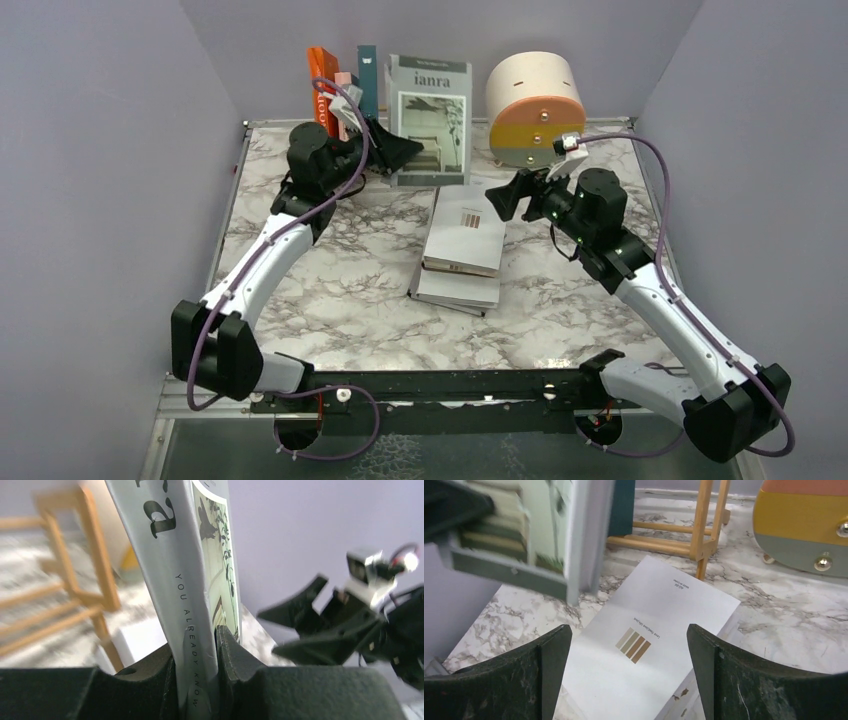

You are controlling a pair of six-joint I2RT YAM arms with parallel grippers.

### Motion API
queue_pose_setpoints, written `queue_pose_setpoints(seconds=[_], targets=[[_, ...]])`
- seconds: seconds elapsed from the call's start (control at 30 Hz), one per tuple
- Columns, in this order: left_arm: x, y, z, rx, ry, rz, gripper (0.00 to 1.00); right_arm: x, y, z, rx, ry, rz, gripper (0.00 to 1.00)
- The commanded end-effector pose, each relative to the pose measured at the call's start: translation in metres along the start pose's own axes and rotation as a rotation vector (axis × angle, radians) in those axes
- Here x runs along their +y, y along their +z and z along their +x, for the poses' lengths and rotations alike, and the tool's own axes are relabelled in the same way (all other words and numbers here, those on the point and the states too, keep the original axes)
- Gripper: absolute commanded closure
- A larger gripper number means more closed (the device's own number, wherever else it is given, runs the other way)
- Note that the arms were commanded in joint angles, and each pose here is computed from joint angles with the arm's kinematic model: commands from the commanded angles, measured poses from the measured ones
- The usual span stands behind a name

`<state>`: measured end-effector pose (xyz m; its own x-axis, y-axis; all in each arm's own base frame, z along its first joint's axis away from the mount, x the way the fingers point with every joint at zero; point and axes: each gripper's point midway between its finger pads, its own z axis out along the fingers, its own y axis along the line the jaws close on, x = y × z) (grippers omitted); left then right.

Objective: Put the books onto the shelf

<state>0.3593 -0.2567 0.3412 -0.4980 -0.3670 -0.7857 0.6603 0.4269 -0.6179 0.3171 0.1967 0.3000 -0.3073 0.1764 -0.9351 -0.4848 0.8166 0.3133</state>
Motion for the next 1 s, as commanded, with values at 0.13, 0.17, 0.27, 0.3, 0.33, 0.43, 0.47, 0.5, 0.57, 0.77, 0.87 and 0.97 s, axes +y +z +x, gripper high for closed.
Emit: queue_pose_setpoints(seconds=[0.13, 0.17, 0.27, 0.3, 0.33, 0.43, 0.47, 0.5, 0.57, 0.77, 0.87, 0.97], targets=[[0.019, -0.032, -0.114, -0.357, 0.288, -0.414, 1.0, -0.015, 0.0, 0.019, 0.044, -0.01, 0.068, 0.15], [0.023, -0.032, -0.119, -0.368, 0.303, -0.438, 1.0, -0.015, 0.0, 0.02, 0.047, -0.01, 0.067, 0.15], [0.031, -0.027, -0.131, -0.404, 0.359, -0.504, 1.0, -0.016, 0.002, 0.022, 0.052, -0.01, 0.066, 0.15], [0.033, -0.023, -0.135, -0.412, 0.378, -0.528, 1.0, -0.016, 0.002, 0.021, 0.051, -0.01, 0.065, 0.14], [0.033, -0.019, -0.14, -0.42, 0.409, -0.548, 1.0, -0.015, 0.002, 0.022, 0.053, -0.01, 0.064, 0.14], [0.045, -0.006, -0.142, -0.416, 0.459, -0.621, 1.0, -0.017, 0.002, 0.022, 0.055, -0.012, 0.071, 0.14], [0.049, -0.003, -0.142, -0.416, 0.474, -0.643, 1.0, -0.017, 0.002, 0.023, 0.057, -0.012, 0.072, 0.14], [0.054, 0.001, -0.142, -0.416, 0.485, -0.665, 1.0, -0.017, 0.002, 0.024, 0.058, -0.012, 0.074, 0.14], [0.064, 0.006, -0.14, -0.415, 0.509, -0.707, 1.0, -0.018, 0.002, 0.025, 0.061, -0.012, 0.077, 0.14], [0.1, 0.025, -0.125, -0.366, 0.583, -0.833, 1.0, -0.019, 0.002, 0.028, 0.069, -0.014, 0.075, 0.14], [0.117, 0.035, -0.114, -0.339, 0.614, -0.877, 1.0, -0.019, 0.002, 0.029, 0.073, -0.015, 0.077, 0.14], [0.139, 0.045, -0.1, -0.302, 0.638, -0.916, 1.0, -0.019, 0.003, 0.03, 0.077, -0.018, 0.073, 0.14]])
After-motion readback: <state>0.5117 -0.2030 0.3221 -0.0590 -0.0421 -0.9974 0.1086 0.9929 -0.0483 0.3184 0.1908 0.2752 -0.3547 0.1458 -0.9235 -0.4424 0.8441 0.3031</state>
